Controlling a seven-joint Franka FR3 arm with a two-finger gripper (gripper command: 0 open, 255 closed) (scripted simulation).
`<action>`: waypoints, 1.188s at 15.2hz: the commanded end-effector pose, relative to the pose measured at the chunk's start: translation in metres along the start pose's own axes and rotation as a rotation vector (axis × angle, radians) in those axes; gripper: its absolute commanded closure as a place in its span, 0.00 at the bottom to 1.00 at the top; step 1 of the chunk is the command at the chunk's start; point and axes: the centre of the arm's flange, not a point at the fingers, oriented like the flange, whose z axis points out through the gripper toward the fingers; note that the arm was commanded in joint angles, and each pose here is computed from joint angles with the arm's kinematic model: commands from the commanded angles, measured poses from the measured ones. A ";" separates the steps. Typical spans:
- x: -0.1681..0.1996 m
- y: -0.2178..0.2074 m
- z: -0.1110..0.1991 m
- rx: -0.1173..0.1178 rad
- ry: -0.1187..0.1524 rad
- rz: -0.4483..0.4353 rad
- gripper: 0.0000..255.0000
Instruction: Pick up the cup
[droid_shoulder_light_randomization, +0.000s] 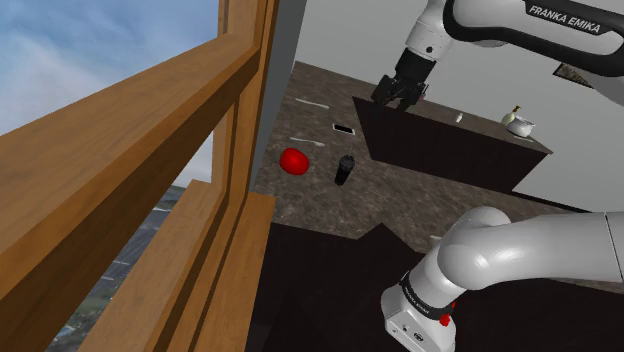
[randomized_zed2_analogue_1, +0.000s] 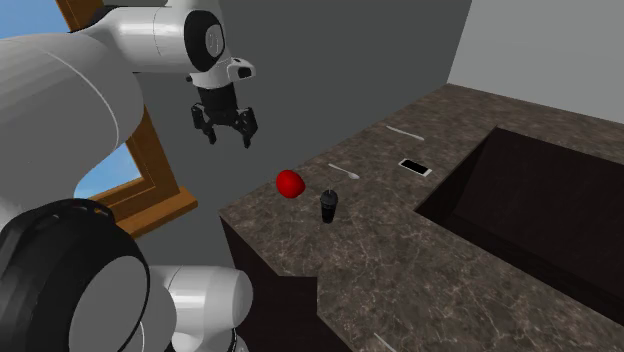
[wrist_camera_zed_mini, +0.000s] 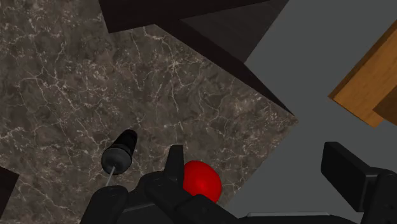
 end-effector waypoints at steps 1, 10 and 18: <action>0.000 0.000 0.000 0.000 0.000 0.000 0.00; 0.028 0.088 0.078 0.011 -0.032 -0.301 0.00; 0.072 0.155 0.148 0.021 -0.061 -0.568 0.00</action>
